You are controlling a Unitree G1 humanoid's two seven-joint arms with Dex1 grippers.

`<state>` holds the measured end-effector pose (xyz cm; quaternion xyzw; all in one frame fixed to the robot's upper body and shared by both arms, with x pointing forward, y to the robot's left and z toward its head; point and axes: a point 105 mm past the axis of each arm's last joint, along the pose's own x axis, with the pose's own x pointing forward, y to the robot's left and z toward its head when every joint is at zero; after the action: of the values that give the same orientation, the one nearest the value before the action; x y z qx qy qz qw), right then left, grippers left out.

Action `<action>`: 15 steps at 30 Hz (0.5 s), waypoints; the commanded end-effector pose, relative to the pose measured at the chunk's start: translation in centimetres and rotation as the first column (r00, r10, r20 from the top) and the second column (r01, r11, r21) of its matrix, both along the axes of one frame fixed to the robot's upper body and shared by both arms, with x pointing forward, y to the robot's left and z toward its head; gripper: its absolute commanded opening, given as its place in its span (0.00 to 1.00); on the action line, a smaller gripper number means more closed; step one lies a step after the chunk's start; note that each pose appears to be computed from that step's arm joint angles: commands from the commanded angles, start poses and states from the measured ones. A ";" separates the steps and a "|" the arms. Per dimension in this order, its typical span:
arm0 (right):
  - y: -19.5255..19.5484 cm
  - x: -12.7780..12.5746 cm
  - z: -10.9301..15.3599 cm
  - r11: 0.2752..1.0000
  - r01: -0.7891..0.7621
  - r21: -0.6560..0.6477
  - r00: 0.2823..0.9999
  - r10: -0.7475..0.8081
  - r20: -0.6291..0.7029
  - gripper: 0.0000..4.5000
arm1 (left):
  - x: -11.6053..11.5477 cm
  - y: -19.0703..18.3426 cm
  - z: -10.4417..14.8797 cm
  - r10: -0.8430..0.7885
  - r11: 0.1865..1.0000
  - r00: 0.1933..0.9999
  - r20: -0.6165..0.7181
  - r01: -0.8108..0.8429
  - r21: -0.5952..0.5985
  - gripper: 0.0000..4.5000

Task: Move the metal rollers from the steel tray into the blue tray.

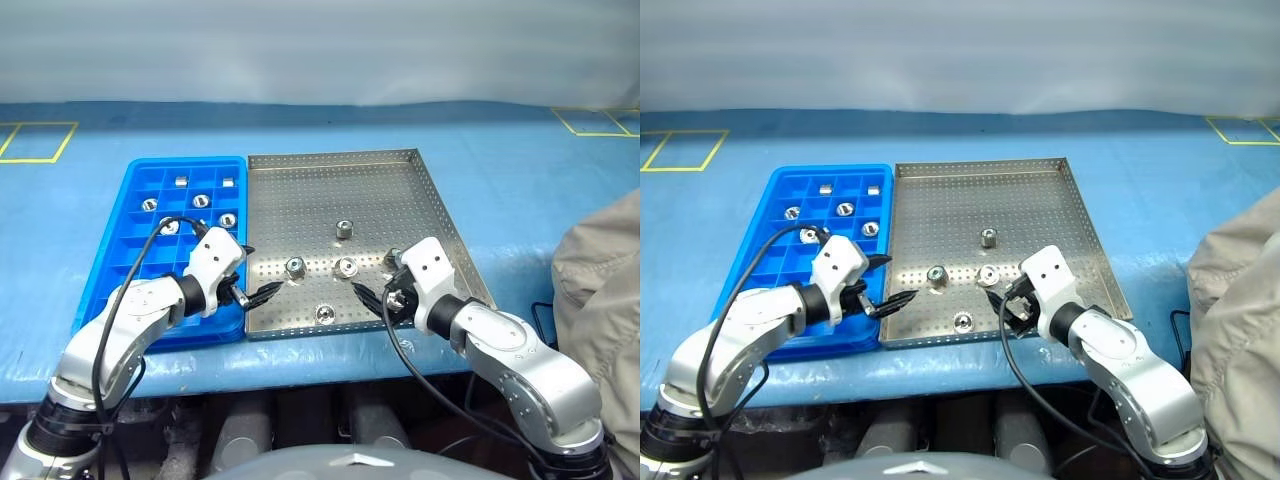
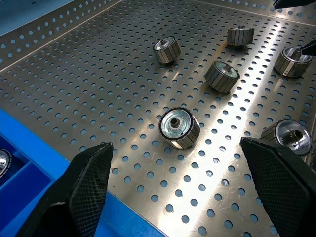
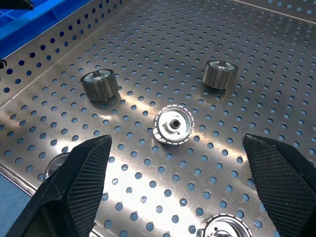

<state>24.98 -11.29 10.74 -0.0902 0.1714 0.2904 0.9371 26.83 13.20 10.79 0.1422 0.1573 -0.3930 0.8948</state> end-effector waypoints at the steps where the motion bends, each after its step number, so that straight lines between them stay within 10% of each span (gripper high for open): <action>1: 0.2 -0.1 1.4 1.000 -0.012 -0.002 0.998 0.012 0.069 0.99 | -0.1 -0.4 0.6 -0.016 1.000 1.000 0.023 0.016 -0.011 1.00; 15: 0.4 -0.1 1.5 1.000 -0.022 -0.006 0.997 0.022 0.078 0.99 | 0.1 -0.4 0.6 -0.022 1.000 0.999 0.024 0.022 -0.008 1.00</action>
<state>24.95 -11.31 10.78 -0.0949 0.1705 0.2906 0.9367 26.85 13.06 10.78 0.1414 0.1574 -0.3971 0.8930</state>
